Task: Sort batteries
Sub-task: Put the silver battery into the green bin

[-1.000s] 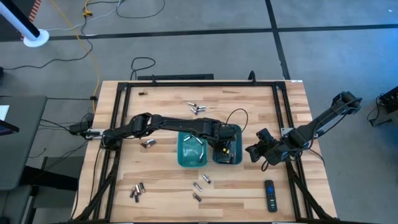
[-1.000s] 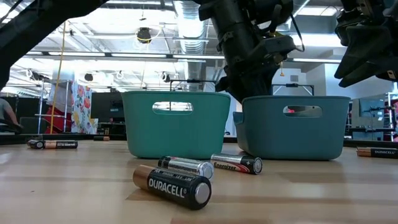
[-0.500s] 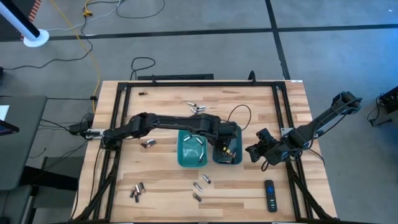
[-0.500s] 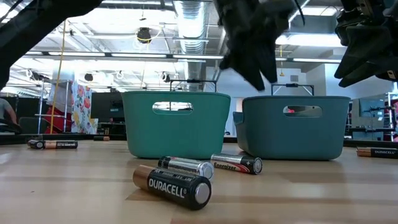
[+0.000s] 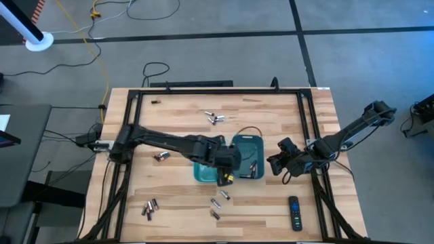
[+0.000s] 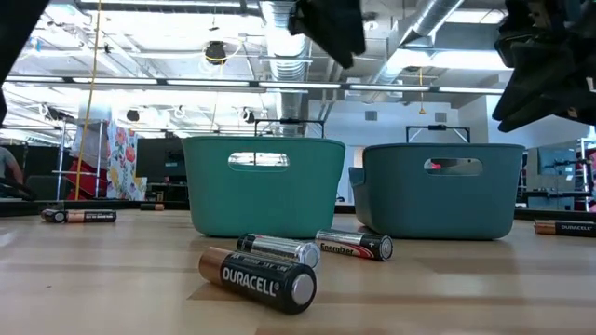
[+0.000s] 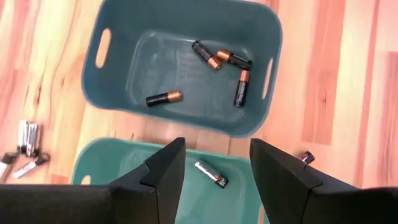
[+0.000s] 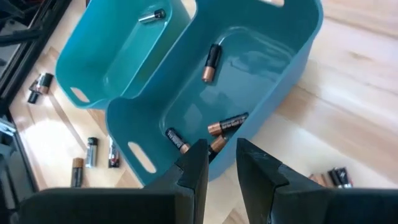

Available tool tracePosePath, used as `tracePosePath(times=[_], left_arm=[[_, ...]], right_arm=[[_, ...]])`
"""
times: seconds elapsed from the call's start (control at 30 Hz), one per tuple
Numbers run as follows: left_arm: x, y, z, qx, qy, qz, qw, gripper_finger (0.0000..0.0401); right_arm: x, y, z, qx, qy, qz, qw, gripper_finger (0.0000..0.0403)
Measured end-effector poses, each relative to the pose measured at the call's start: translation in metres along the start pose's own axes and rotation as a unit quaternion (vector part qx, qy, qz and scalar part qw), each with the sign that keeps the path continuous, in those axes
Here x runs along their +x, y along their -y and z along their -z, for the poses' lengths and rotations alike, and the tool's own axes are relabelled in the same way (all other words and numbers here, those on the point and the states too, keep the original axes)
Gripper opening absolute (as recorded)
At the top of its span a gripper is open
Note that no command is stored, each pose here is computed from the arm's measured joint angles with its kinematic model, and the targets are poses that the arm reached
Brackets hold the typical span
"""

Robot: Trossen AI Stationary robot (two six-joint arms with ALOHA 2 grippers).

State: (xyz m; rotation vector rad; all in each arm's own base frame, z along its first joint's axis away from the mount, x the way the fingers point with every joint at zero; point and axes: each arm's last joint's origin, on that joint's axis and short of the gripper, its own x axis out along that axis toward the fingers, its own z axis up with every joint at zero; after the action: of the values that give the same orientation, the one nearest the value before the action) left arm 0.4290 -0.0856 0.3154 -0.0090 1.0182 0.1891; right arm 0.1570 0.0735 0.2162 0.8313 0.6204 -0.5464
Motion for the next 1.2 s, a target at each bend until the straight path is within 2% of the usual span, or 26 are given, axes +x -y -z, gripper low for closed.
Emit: tracePosePath(times=[0.23,0.47,0.67,0.93,1.07,1.2], left_arm=[[-0.011,-0.006,0.048,-0.062,0.052,0.036,0.996,0.0176],[-0.035,-0.014,0.114,-0.127,0.109,0.087,0.982,0.0176],[-0.049,-0.023,0.155,-0.196,0.096,0.104,0.97,0.0176],[-0.057,-0.029,0.171,-0.207,0.073,0.096,0.971,0.0176],[-0.06,-0.021,0.174,-0.168,0.079,0.093,0.978,0.0176],[-0.063,-0.015,0.178,-0.15,0.108,0.053,0.981,0.0176]], right_arm=[[0.005,-0.001,-0.009,-0.015,0.019,0.0,1.0,0.0103],[0.007,-0.012,-0.02,-0.119,0.054,-0.04,0.991,0.0103],[-0.009,-0.026,-0.038,-0.2,0.066,-0.035,0.977,0.0103],[-0.038,-0.022,-0.057,-0.221,0.015,0.064,0.973,0.0103],[-0.044,-0.009,-0.052,-0.197,-0.034,0.118,0.973,0.0103],[-0.046,-0.001,-0.042,-0.173,-0.064,0.142,0.972,0.0103]])
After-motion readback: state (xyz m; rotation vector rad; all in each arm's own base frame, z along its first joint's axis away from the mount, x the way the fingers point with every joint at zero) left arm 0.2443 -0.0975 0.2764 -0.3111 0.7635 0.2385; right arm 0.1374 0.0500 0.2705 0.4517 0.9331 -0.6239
